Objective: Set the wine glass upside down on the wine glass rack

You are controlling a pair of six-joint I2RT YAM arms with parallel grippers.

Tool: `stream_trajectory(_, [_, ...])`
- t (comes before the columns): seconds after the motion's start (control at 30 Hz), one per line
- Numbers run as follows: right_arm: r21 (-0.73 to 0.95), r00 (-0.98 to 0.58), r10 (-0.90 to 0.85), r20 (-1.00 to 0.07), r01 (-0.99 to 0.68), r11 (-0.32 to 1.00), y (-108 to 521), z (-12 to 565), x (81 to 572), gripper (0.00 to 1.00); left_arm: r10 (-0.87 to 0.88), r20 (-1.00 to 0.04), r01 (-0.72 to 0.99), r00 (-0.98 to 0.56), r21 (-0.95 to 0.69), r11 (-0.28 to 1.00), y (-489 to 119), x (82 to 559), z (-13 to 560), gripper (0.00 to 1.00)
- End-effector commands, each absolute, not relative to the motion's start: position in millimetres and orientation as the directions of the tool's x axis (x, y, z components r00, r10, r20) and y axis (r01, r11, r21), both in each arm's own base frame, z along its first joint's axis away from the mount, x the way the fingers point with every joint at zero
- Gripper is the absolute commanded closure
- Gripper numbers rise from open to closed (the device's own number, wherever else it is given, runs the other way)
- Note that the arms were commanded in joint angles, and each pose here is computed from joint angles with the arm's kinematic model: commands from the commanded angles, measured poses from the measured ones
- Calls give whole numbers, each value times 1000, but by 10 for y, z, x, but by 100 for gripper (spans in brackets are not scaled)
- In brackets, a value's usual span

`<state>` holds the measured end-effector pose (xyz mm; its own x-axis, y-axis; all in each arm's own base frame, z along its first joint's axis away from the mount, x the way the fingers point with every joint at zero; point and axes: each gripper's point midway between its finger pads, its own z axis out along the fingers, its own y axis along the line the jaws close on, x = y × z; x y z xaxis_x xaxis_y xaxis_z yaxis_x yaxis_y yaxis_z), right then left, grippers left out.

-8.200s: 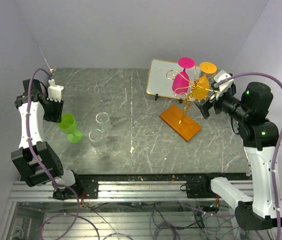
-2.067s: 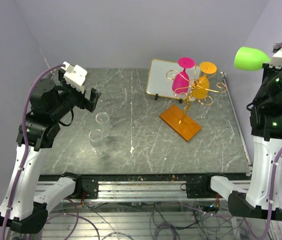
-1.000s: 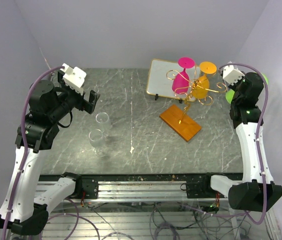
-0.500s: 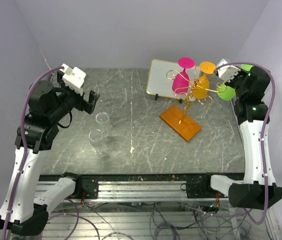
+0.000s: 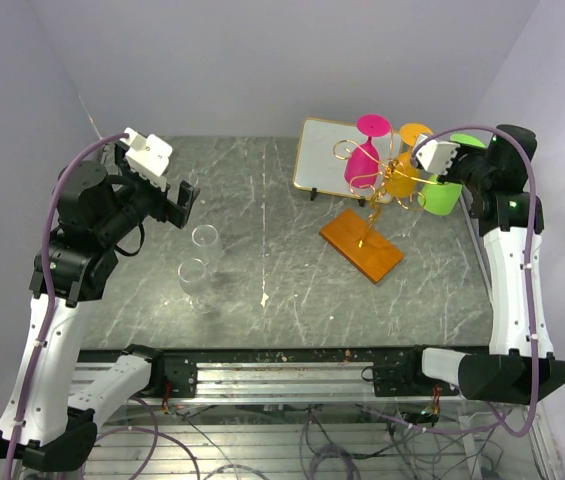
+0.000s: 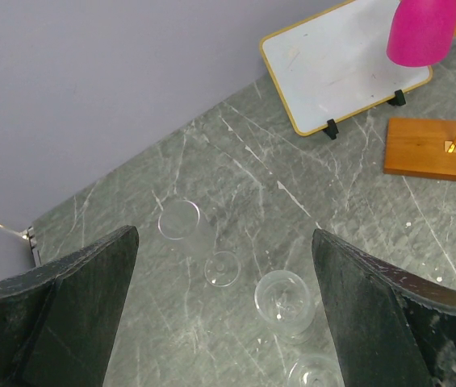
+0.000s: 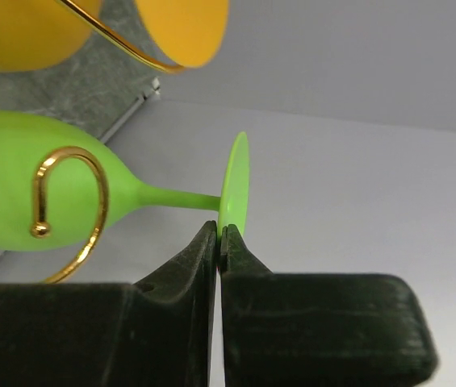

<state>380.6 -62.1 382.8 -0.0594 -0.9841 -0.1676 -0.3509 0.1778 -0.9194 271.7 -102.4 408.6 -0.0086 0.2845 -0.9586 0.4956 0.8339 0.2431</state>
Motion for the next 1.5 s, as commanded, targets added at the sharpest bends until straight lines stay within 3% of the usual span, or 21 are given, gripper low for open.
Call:
stream_trajectory(0.0, [-908, 67, -987, -144, -405, 105, -408, 3852, 3783, 100, 285, -958, 501, 11, 252, 828, -1021, 2699, 4124, 1])
stream_trajectory(0.7, [-863, 289, -941, -178, -505, 8, 21, 3693, 3718, 100, 289, -957, 495, 8, 255, 830, -1004, 2715, 4131, 0])
stream_trajectory(1.47, [-845, 350, -916, -198, -535, -22, 161, 3765, 3412, 98, 293, -956, 499, 10, 259, 827, -1005, 2709, 4111, 0])
